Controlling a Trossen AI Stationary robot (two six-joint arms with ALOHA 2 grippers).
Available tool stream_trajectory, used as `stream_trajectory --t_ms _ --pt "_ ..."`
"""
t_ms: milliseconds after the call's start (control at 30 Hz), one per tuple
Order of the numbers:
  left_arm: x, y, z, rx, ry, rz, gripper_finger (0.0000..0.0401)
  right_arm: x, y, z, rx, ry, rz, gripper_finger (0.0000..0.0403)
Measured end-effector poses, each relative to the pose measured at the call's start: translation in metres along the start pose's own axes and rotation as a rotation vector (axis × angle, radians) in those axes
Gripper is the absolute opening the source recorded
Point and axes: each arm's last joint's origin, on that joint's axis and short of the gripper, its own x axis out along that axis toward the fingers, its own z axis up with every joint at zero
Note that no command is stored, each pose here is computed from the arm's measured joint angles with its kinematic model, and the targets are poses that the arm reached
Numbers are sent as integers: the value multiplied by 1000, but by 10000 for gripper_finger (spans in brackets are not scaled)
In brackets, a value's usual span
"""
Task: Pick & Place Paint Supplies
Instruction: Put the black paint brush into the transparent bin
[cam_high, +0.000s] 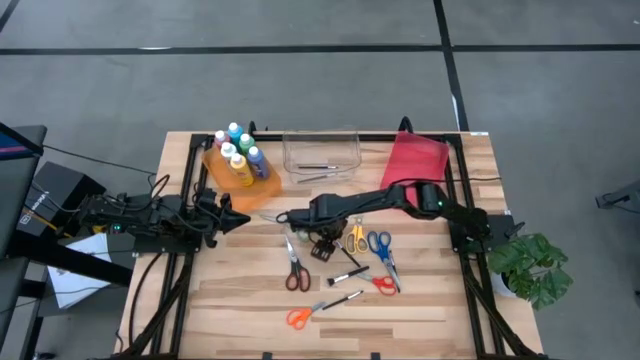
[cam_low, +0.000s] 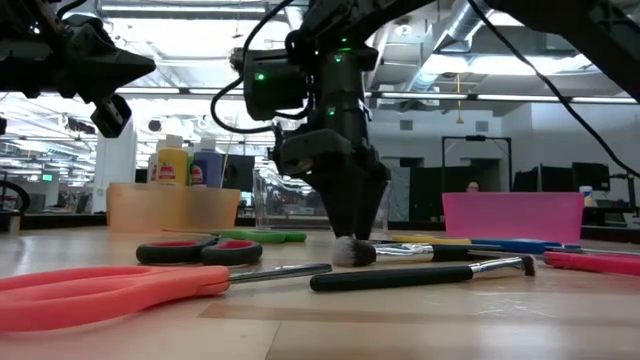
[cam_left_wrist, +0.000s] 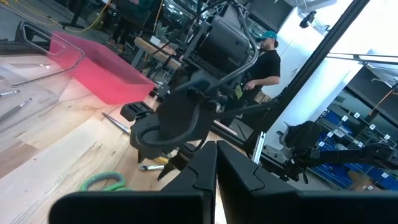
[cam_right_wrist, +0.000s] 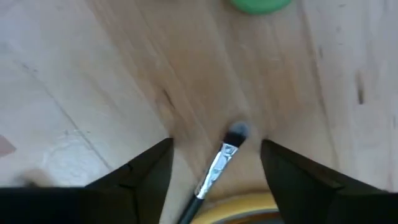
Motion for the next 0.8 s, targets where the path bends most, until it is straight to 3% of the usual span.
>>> stream_trajectory --t_ms 400,800 --pt "0 0 0 0 -1 -1 6 10 -13 2 22 15 5 17" --pt "0 0 0 0 -1 -2 6 -10 -13 -1 0 -56 21 3"
